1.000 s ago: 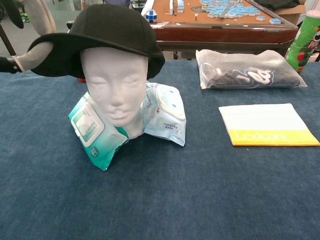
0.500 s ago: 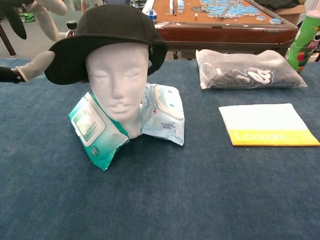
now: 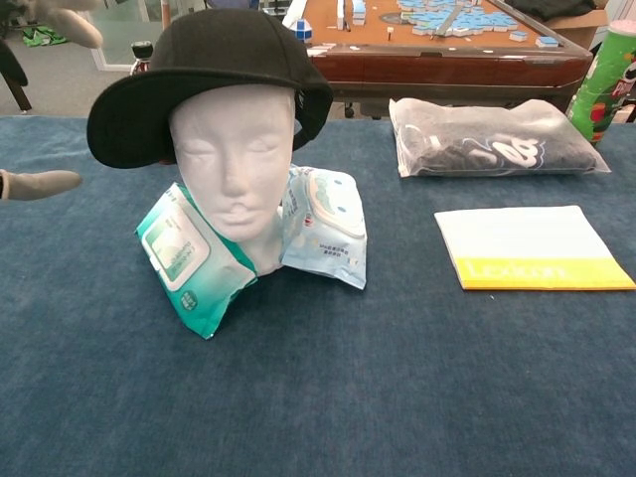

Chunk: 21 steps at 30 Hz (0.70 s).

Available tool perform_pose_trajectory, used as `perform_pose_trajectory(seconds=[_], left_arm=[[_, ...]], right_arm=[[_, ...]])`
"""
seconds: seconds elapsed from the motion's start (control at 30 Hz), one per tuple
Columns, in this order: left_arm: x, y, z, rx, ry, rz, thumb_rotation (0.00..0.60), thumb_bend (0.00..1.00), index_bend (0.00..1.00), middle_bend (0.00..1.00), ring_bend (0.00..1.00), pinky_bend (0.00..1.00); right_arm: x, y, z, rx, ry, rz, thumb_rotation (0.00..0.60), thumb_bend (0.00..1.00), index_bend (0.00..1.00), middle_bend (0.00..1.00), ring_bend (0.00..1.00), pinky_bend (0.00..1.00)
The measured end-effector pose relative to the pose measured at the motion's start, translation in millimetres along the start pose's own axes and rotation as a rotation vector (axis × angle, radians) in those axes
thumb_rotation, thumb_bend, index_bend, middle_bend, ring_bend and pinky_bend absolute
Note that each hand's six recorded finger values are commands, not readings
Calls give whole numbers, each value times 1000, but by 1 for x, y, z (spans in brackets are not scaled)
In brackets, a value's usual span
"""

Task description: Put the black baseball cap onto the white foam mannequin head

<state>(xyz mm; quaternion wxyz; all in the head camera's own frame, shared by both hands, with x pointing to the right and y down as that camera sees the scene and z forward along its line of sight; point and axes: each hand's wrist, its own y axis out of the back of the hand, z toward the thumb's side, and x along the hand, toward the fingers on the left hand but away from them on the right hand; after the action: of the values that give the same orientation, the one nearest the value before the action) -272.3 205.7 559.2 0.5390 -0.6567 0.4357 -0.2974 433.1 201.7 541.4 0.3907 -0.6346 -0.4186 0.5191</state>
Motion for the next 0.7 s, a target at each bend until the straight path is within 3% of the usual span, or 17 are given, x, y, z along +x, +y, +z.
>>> perform_pose_trajectory(seconds=[0.23,0.33,0.53,0.7], left_arm=[[-22,9,-39,104,152,-99,600,87,87,189,163,368],[-29,12,-50,98,199,-107,600,87,110,219,185,378],[-48,21,-87,150,325,-132,600,87,437,480,358,521],[-61,26,-106,186,364,-233,600,87,532,537,392,550]], right_arm=[[-1,-1,0,8,-4,0,600,0,134,179,119,303],[0,-1,1,13,-4,-2,600,0,134,179,119,304],[-1,-3,2,26,-9,-4,600,0,133,179,119,304],[-3,-8,2,45,-19,7,600,0,134,179,119,304]])
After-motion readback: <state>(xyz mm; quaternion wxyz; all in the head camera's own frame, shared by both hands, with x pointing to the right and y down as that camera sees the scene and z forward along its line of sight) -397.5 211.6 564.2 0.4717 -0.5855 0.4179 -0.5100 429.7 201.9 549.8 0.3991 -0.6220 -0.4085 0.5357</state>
